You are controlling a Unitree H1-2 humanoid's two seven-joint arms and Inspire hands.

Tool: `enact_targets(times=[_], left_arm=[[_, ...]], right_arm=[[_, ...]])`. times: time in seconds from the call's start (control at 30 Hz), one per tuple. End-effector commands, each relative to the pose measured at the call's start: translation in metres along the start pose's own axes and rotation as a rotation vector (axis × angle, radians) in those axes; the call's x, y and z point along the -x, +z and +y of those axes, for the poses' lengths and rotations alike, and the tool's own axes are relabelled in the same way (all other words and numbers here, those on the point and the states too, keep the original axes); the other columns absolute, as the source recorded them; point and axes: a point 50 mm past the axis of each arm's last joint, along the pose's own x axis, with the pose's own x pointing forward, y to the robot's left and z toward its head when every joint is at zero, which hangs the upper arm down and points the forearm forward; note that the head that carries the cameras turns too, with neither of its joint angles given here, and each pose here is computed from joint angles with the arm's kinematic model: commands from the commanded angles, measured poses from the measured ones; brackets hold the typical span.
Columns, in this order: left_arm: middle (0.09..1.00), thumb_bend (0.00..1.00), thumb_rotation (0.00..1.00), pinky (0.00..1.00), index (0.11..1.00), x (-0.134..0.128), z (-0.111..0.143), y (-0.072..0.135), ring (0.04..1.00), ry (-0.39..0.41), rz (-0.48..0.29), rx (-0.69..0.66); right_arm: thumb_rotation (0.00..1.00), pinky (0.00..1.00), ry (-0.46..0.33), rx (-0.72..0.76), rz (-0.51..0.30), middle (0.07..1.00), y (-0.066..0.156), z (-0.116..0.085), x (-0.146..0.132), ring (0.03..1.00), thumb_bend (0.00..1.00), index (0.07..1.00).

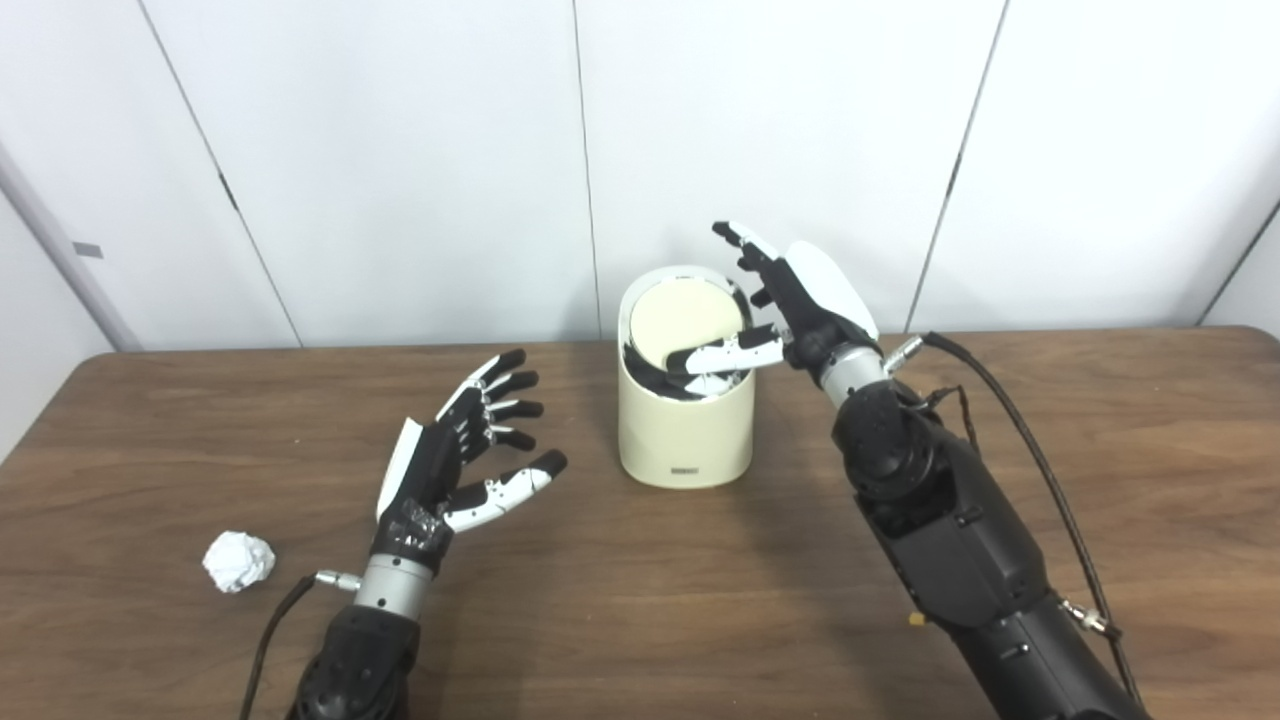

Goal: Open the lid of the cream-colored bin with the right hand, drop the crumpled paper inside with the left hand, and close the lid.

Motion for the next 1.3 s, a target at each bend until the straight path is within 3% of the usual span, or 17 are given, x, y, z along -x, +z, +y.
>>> enact_targets(times=[0.0, 0.37, 0.73, 1.03, 1.27], left_arm=[[0.837, 0.65, 0.15, 0.60, 0.902, -0.011, 0.004, 0.018, 0.748, 0.018, -0.079, -0.001], [0.837, 0.64, 0.15, 0.60, 0.905, -0.009, 0.004, 0.018, 0.744, 0.022, -0.083, -0.002], [0.841, 0.64, 0.17, 0.60, 0.909, -0.006, 0.006, 0.019, 0.747, 0.021, -0.076, -0.008], [0.841, 0.64, 0.17, 0.59, 0.908, -0.005, 0.006, 0.020, 0.746, 0.016, -0.075, -0.008], [0.847, 0.64, 0.16, 0.58, 0.910, -0.004, 0.006, 0.021, 0.749, 0.013, -0.074, -0.007]], right_arm=[[0.28, 0.69, -0.077, 0.076, -0.068, 0.927, 0.015, -0.020, -0.006, 0.867, 1.00, 0.947], [0.27, 0.73, -0.121, 0.186, -0.092, 0.955, 0.024, -0.020, 0.000, 0.879, 0.93, 0.973], [0.22, 0.64, -0.094, 0.059, 0.122, 0.952, 0.011, -0.013, -0.009, 0.857, 0.81, 0.959], [0.13, 0.67, -0.049, -0.098, 0.325, 0.960, -0.004, 0.005, -0.015, 0.880, 0.77, 0.957], [0.12, 0.64, -0.031, -0.114, 0.351, 0.945, -0.009, 0.010, -0.010, 0.872, 0.81, 0.949]])
